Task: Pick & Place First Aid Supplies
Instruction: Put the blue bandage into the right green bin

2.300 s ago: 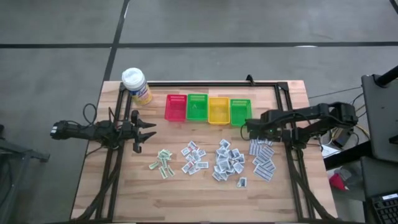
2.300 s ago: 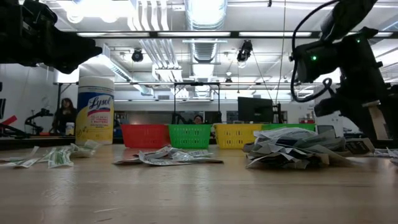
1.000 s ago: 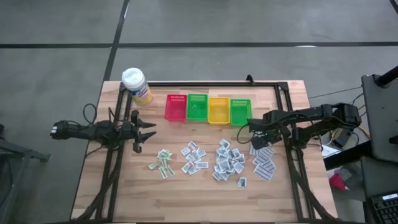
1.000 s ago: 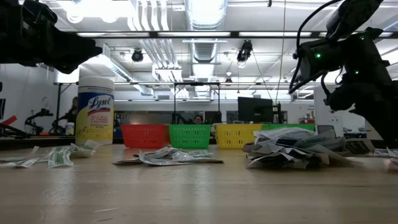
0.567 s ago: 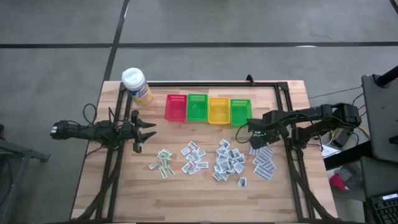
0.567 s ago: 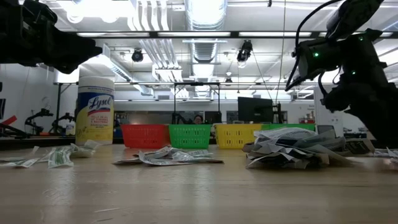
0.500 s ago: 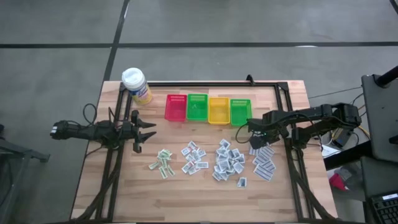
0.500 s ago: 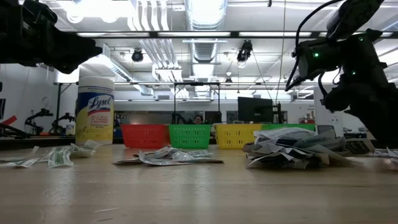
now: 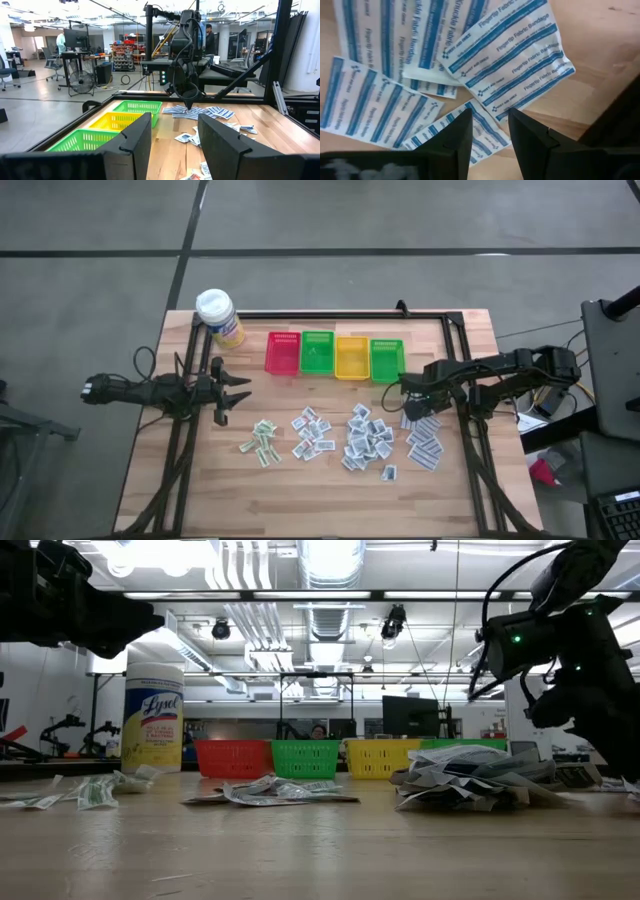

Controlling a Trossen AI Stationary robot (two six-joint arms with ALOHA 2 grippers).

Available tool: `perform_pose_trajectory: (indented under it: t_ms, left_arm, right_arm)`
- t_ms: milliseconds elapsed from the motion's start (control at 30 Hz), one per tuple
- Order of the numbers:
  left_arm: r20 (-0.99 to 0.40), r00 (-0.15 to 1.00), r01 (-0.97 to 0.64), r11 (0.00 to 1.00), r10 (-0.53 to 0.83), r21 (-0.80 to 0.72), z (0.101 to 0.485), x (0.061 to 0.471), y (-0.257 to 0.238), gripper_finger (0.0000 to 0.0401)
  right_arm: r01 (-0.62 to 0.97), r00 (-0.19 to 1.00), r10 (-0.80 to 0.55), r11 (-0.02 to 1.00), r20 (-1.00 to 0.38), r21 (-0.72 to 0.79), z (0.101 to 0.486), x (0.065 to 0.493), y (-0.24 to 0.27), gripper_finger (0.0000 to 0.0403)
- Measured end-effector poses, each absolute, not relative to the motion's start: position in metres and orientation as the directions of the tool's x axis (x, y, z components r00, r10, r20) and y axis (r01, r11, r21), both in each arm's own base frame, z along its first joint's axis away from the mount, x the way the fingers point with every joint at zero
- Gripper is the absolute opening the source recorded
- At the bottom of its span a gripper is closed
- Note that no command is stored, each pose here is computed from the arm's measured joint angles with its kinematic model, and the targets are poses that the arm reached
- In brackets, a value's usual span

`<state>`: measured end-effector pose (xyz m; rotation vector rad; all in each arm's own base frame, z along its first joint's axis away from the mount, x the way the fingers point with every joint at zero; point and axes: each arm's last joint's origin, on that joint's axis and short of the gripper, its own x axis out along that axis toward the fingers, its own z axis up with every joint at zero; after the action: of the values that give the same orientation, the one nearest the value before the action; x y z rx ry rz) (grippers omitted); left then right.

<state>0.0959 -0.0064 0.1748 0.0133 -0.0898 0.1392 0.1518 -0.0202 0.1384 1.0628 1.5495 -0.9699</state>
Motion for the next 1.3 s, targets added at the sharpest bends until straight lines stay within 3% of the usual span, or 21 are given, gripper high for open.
perform_pose_trajectory:
  t_ms: [367,867,1300]
  left_arm:
    - [0.09,0.986,-0.139,0.99,0.138,0.007,0.175,0.096,-0.006,0.0158]
    - [0.09,0.986,-0.139,0.99,0.138,0.007,0.175,0.096,-0.006,0.0158]
    - [0.09,0.986,-0.139,0.99,0.138,0.007,0.175,0.096,-0.006,0.0158]
  right_arm:
    - [0.935,-0.205,0.167,0.324,-0.964,-0.142,0.129,0.161,-0.022,0.01]
    - [0.933,-0.18,0.136,0.338,-0.974,-0.126,0.132,0.169,-0.024,0.0056]
    - [0.932,-0.184,0.133,0.338,-0.974,-0.13,0.133,0.169,-0.024,0.0047]
